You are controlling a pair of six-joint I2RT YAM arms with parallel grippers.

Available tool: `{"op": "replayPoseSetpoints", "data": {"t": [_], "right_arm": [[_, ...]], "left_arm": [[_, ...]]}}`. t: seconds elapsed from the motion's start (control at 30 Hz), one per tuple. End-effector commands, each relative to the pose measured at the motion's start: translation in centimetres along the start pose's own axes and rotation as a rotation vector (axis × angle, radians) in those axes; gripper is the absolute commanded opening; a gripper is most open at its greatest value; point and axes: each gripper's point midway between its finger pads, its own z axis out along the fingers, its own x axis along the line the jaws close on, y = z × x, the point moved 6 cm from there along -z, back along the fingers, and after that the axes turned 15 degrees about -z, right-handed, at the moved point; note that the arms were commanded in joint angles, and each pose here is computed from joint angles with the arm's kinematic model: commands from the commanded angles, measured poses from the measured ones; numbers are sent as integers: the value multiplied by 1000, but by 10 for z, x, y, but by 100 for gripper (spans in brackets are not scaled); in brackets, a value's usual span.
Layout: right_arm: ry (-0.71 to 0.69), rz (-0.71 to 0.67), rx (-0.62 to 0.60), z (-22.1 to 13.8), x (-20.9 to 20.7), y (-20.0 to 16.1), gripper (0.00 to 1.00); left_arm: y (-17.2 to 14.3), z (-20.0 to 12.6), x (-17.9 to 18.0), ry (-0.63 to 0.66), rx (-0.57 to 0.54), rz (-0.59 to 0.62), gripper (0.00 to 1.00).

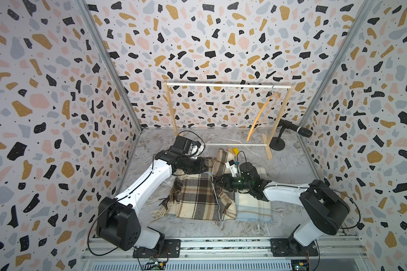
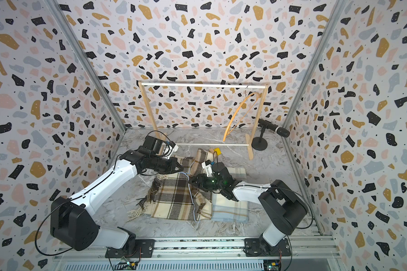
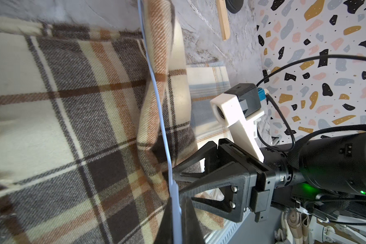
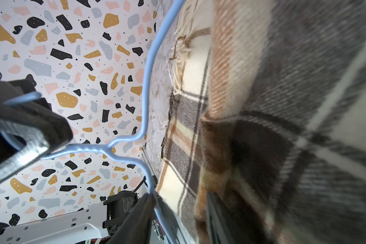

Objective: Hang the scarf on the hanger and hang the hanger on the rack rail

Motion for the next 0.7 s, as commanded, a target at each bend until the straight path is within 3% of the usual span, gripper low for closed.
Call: {"op": "replayPoseSetpoints", "data": {"t": [0.0,0.23,0.37,0.5,0.67], "right_arm": [[79,-77,10,7,23,9,43],[81,-81,22,12,22,6,38],[27,-69,34,11,15,3,21],[-17,-61,11,0,11,3,0],[-27,-56,-10,-16,9,2,0]], "left_arm": [[6,-6,-17,-52,-19,49,0],[7,-4,-17,-51,-14,48,0],[8,-5,-21,-77,-12,58,1],[9,-20,-23,-94,-27,71,13],[10,-48,-18,-108,-89,65,36]]}}
